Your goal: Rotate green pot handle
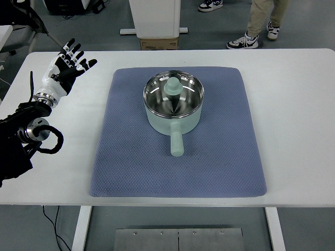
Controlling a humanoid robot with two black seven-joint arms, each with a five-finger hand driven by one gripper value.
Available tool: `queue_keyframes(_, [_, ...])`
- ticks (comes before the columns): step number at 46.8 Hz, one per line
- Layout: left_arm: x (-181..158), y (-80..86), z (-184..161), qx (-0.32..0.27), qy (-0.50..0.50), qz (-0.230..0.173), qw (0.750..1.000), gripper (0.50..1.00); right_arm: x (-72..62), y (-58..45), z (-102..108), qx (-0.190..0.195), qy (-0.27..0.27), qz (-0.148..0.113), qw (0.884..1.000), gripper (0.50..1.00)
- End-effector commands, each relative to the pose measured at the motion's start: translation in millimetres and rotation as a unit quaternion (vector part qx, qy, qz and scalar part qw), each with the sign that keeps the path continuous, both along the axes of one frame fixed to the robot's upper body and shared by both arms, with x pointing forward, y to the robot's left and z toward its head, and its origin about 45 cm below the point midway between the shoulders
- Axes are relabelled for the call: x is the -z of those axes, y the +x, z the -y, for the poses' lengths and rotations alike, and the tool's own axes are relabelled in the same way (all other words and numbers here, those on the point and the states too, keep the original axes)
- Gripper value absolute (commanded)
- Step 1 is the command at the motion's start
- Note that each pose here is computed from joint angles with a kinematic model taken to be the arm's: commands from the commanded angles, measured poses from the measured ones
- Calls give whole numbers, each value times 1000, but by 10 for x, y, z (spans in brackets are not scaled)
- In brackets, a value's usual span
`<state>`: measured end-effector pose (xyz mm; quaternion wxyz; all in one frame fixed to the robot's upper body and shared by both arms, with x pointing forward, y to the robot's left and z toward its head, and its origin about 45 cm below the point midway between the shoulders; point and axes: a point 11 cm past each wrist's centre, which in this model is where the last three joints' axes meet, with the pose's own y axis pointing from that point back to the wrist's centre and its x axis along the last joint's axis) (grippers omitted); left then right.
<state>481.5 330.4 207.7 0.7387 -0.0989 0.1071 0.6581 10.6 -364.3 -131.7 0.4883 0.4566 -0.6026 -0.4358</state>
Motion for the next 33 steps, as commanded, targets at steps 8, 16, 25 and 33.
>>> queue_keyframes(8, [5, -2, 5, 1, 0, 0, 1000, 1000, 0, 1, 0, 0, 0, 0, 1000, 1000])
queue_keyframes(16, [13, -6, 3, 0, 0, -1, 1000, 1000, 0, -1, 0, 0, 0, 0, 1000, 1000])
queue_keyframes(25, [13, -6, 3, 0, 0, -1, 1000, 1000, 0, -1, 0, 0, 0, 0, 1000, 1000])
queue_keyframes(33, [25, -13, -1, 0, 0, -2, 1000, 1000, 0, -1, 0, 0, 0, 0, 1000, 1000])
